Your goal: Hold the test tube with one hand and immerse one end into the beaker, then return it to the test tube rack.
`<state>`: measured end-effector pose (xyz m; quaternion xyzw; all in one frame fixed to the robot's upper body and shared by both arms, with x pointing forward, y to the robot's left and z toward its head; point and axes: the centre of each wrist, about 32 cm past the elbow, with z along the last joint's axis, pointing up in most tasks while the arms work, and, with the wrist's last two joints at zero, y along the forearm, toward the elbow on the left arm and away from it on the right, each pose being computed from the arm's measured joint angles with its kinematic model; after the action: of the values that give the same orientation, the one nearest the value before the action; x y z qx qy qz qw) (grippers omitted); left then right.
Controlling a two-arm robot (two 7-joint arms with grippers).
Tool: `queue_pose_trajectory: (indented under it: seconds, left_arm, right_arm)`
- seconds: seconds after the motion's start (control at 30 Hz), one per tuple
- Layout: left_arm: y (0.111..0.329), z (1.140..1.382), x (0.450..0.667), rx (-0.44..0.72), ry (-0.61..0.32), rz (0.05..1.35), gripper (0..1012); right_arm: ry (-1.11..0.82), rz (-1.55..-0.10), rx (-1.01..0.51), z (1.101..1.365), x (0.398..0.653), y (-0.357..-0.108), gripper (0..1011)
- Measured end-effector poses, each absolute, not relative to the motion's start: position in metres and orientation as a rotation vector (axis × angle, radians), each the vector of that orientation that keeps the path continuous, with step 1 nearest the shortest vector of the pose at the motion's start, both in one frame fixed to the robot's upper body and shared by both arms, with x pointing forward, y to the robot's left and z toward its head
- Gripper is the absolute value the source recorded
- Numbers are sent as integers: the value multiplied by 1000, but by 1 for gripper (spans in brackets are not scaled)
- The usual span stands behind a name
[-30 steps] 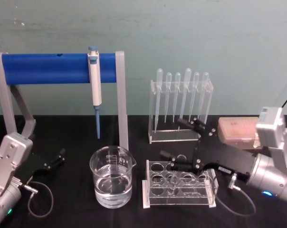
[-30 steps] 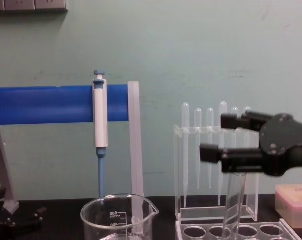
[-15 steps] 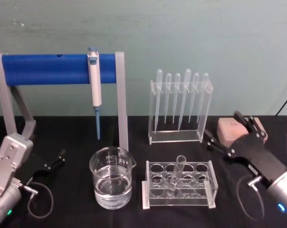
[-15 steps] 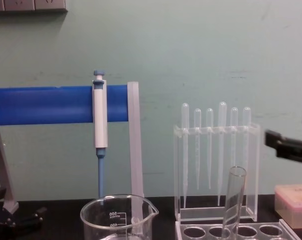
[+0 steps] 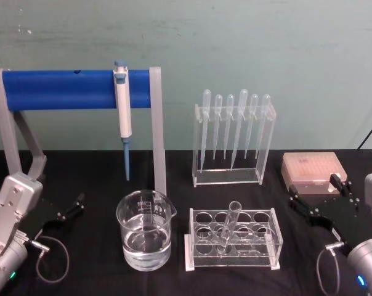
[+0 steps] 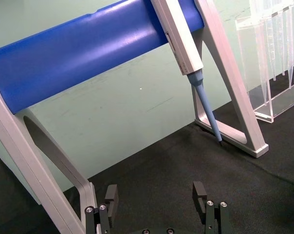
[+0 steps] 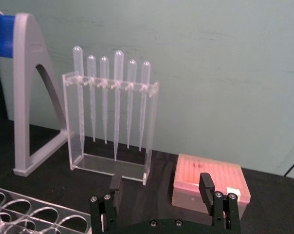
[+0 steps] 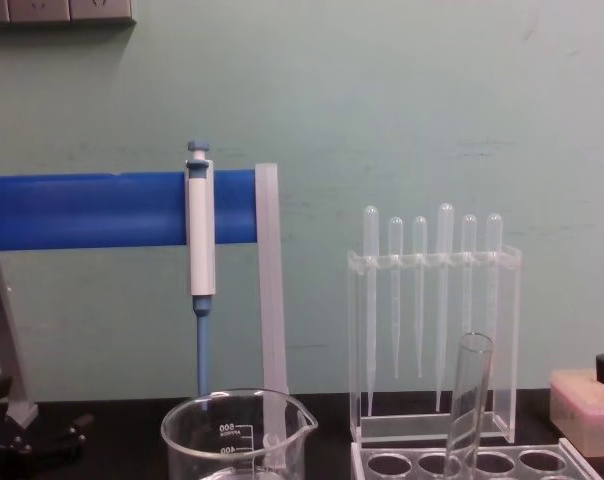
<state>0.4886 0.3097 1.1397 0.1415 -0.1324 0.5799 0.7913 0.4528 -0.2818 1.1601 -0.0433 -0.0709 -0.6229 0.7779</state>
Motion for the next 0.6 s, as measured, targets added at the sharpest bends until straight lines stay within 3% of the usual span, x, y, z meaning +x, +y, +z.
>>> queue_pose_trajectory:
  seconds: [0.6]
  left_arm:
    - [310,1140,489,305,-285,1248,1000]
  right_arm:
    - [-137,-1319,-87,1151,456,-283,1002]
